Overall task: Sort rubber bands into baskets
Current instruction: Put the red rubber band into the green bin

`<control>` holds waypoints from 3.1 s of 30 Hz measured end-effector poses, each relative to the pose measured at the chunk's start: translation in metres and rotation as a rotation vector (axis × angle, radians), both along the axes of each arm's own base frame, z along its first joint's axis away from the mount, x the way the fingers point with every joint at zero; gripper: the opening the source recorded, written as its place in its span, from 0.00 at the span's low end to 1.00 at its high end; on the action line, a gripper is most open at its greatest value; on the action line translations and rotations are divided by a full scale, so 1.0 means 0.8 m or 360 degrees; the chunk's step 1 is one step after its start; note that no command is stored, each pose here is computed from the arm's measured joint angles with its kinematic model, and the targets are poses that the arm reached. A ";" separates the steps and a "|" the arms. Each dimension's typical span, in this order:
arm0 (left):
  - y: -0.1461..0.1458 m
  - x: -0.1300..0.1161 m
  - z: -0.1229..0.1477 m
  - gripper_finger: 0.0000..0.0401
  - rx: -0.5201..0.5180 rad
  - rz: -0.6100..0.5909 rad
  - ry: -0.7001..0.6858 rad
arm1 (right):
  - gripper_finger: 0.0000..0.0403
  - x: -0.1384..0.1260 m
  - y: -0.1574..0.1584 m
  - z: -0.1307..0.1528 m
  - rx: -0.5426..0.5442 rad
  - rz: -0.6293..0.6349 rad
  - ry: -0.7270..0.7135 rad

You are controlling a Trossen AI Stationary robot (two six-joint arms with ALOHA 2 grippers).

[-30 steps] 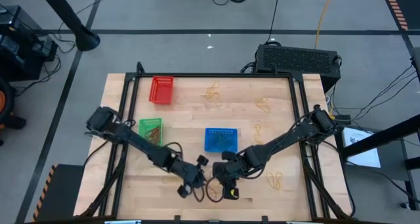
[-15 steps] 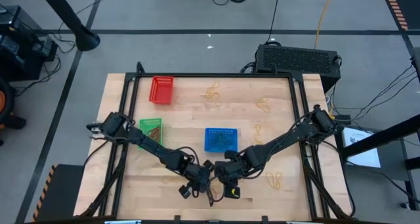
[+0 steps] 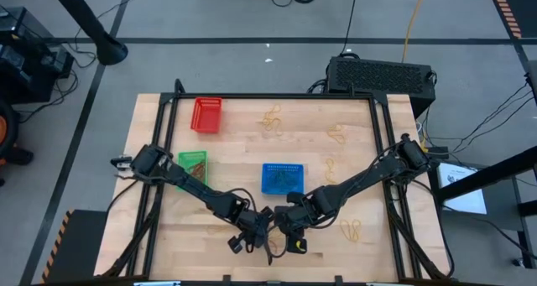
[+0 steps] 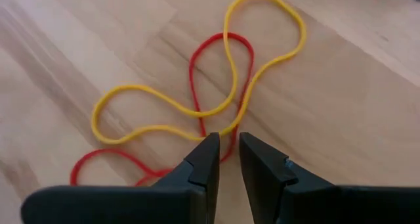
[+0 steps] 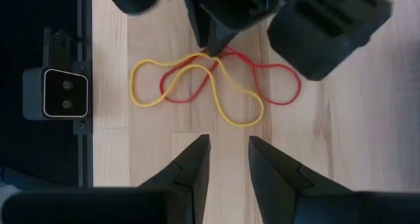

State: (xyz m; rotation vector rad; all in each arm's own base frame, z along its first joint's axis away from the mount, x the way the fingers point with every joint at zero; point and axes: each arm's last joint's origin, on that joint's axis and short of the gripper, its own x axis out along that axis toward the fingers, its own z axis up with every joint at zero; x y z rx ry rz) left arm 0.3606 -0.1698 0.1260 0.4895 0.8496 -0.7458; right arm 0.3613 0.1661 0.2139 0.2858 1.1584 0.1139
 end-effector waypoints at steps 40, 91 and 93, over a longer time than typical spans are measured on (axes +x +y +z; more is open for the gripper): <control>0.004 -0.068 0.171 0.00 -0.0176 0.0034 -0.0344 | 0.24 0.000 0.000 0.000 -0.0003 -0.0007 0.0003; 0.152 -0.258 0.179 0.05 0.0733 0.1978 0.0595 | 0.24 0.013 -0.009 0.004 -0.0082 -0.0030 -0.0167; 0.152 -0.258 0.178 0.06 0.0737 0.1976 0.0597 | 0.24 0.013 -0.009 0.004 -0.0082 -0.0031 -0.0169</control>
